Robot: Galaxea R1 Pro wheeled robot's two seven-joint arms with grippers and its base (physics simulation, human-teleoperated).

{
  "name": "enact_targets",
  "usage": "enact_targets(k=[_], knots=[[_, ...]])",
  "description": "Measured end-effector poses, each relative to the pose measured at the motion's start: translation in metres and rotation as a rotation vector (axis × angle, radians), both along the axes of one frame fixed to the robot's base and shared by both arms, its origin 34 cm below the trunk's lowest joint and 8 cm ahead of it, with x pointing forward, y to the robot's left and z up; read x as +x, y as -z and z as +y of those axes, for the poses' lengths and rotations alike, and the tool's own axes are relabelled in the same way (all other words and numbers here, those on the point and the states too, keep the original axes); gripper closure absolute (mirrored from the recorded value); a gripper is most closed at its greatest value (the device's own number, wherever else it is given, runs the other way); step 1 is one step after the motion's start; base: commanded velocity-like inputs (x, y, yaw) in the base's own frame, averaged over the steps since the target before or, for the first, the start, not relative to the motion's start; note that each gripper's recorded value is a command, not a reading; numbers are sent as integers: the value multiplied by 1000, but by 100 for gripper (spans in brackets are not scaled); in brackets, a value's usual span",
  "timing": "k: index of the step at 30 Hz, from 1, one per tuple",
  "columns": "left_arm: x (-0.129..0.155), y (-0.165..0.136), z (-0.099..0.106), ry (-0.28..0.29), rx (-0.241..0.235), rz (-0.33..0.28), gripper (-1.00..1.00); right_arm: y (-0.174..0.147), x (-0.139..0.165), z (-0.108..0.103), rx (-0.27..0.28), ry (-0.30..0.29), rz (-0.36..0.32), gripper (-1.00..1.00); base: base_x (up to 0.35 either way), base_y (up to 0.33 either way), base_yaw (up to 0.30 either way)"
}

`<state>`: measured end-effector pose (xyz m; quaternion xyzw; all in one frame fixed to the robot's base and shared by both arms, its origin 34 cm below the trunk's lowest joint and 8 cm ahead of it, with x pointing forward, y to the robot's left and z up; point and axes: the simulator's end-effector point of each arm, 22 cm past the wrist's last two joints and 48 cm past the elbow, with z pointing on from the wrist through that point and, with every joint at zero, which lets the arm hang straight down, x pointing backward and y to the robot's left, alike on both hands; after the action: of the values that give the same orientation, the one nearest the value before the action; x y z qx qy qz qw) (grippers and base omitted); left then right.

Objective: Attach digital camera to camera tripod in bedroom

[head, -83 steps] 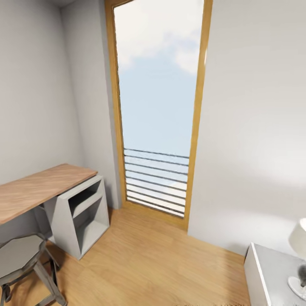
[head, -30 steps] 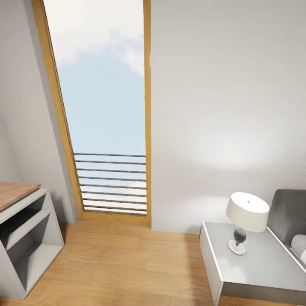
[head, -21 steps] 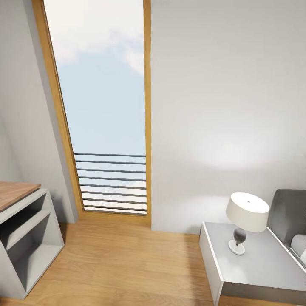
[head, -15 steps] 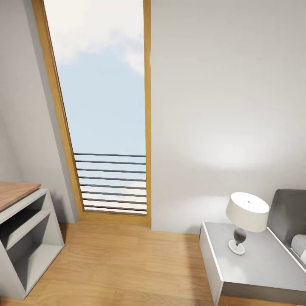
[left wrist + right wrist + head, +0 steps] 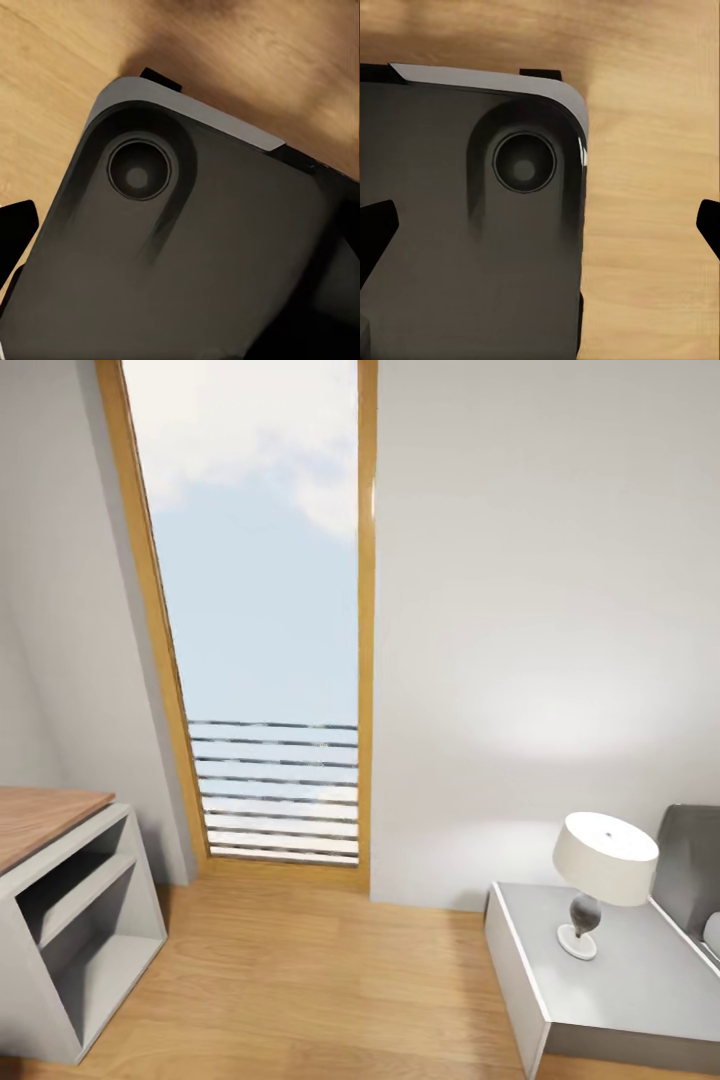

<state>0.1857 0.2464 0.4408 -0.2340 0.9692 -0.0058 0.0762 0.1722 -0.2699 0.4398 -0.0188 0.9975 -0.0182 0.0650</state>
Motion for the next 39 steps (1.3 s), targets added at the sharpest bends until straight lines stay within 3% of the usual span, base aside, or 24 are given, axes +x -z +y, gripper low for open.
enact_targets(k=[24, 39], knots=[[-1, 0, 1, -5, -1, 4, -100, 0, 1, 0, -1, 1, -3, -100, 0, 322, -4], [-1, 0, 1, -3, -1, 4, -100, 0, 0, 2, 2, 1, -2, -100, 0, 186, -200]])
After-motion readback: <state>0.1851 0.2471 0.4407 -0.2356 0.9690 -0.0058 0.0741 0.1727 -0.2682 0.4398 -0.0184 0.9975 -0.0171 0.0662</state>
